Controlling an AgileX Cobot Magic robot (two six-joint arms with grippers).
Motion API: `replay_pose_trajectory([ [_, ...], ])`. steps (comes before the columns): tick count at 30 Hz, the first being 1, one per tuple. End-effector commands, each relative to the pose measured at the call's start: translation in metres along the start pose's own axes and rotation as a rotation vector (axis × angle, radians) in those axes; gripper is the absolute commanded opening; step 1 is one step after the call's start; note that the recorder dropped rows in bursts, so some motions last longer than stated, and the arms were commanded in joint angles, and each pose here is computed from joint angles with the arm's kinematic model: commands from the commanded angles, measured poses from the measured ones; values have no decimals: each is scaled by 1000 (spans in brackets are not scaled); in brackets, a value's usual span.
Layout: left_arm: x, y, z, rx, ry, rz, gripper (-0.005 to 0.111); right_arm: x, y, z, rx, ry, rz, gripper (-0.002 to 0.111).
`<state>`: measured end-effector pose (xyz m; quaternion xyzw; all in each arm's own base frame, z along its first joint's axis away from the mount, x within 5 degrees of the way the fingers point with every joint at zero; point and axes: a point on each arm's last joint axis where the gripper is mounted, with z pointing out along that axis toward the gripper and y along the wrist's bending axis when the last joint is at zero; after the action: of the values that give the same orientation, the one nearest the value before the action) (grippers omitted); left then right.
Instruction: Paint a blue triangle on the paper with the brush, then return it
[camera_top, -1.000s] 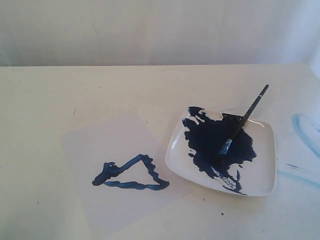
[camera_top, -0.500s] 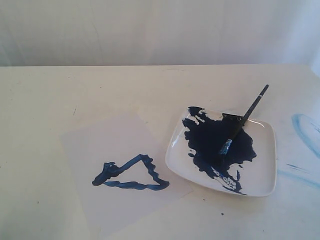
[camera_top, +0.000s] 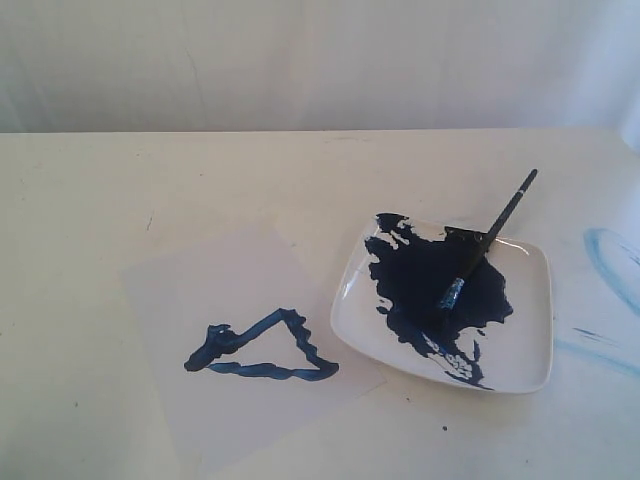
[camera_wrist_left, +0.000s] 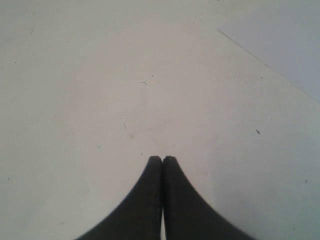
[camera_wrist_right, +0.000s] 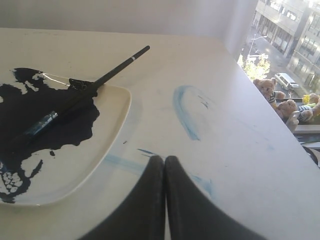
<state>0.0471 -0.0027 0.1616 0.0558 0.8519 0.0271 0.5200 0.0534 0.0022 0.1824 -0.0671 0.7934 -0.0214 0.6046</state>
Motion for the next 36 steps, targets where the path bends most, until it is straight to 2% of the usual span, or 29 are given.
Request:
replay_pose_trajectory([
  [1,2,-1,1,4,7,0,0,1,-1,0,12,-6,-13,0],
  [23,2,-1,1,4,7,0,0,0,7,0,-121,-23,-50,0],
  [36,2,-1,1,4,7,0,0,0,7,0,-121,-23,-50,0],
])
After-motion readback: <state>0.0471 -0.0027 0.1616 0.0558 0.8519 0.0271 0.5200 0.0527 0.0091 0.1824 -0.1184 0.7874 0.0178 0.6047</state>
